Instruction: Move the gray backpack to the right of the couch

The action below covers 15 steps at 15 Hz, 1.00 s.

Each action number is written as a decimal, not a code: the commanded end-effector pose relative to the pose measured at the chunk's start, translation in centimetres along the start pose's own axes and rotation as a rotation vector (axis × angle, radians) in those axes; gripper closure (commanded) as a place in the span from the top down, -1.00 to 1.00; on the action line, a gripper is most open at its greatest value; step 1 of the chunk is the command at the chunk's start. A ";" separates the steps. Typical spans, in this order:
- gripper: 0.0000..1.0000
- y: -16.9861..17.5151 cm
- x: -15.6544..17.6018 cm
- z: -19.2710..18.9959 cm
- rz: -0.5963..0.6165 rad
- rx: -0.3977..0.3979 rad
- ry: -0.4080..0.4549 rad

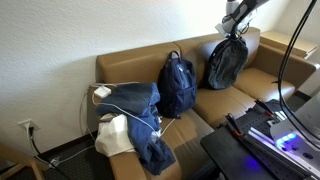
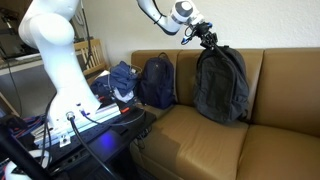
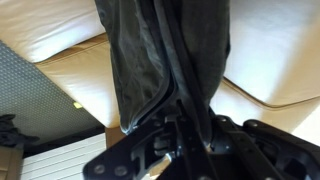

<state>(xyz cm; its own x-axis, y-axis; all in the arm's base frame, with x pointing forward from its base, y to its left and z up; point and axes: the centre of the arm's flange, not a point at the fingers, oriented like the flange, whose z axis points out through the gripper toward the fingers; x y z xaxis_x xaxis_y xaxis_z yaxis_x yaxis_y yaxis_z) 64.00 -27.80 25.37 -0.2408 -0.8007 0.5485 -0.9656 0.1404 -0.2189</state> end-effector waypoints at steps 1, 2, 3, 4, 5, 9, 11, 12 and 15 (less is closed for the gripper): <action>-0.92 0.2 6.8 -4.6 -0.010 -0.023 -0.068; -0.92 0.5 7.9 -5.6 -0.045 -0.023 -0.129; -0.92 0.5 9.3 -6.9 -0.077 -0.022 -0.143; -0.92 0.8 10.5 -8.7 -0.119 -0.011 -0.185; -0.92 1.5 11.5 -10.6 -0.160 0.000 -0.207; -0.92 3.4 14.3 -16.7 -0.340 -0.059 -0.294; -0.92 3.6 13.5 -16.8 -0.393 -0.156 -0.323; -0.92 3.7 12.6 -16.2 -0.395 -0.213 -0.313; -0.92 3.3 9.2 -12.0 -0.344 -0.348 -0.262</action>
<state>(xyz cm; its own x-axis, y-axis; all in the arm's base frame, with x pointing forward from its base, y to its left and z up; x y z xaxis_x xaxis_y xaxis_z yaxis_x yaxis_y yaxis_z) 55.41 -27.34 43.22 0.1372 -0.9542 0.2658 -0.9819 -0.0957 0.1632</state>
